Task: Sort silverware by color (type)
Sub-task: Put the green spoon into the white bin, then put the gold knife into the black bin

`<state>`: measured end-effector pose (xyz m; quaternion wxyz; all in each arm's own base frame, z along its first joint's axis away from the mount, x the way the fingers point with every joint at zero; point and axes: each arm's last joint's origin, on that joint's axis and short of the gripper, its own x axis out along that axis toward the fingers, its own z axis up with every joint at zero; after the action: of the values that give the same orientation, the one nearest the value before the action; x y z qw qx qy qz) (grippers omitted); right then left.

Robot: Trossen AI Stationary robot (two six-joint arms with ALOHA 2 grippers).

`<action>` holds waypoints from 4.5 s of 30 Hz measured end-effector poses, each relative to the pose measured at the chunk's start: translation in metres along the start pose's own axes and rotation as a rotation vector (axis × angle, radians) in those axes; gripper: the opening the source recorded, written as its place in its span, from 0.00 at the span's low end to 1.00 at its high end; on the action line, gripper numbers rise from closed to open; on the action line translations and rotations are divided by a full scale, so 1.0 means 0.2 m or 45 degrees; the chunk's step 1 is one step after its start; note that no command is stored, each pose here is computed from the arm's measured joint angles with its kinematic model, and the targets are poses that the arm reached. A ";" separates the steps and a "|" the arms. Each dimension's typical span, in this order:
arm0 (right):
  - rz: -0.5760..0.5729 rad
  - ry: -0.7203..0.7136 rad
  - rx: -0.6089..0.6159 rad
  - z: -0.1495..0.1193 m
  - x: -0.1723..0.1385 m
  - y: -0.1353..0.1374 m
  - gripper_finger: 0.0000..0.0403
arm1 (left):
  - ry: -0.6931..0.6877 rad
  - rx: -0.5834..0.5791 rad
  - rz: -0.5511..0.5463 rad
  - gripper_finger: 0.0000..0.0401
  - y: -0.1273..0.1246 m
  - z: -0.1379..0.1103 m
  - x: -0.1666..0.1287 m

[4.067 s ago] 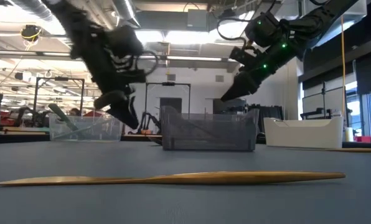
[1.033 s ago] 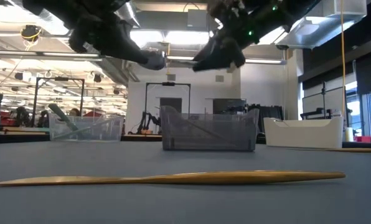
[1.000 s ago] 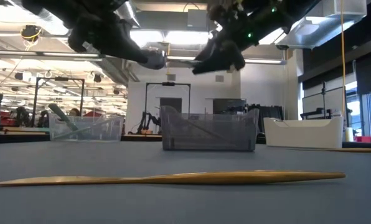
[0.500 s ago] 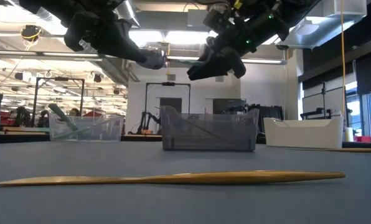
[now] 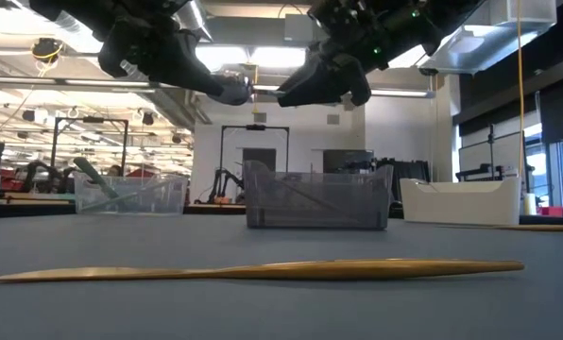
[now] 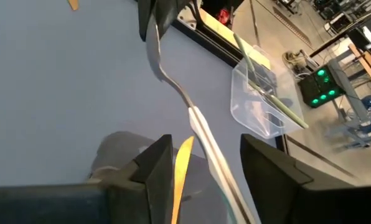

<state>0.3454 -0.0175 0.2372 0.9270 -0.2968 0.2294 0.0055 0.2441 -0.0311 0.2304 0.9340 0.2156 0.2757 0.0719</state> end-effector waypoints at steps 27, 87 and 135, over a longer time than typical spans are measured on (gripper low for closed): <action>-0.096 0.218 -0.006 -0.03 -0.08 -0.02 0.03 | 0.065 -0.130 0.150 0.29 0.03 -0.02 0.00; -0.562 1.397 0.882 -0.84 -0.72 -0.26 0.10 | 0.128 -0.163 0.124 0.34 0.02 -0.05 0.00; 0.189 1.718 1.102 -0.76 -0.61 0.08 0.34 | 0.061 -0.368 -0.072 0.34 -0.10 -0.01 -0.04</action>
<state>0.1696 -0.0729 0.1726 0.6186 0.1655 0.7408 -0.2029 0.2362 -0.0513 0.2244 0.9501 0.0694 0.2906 0.0897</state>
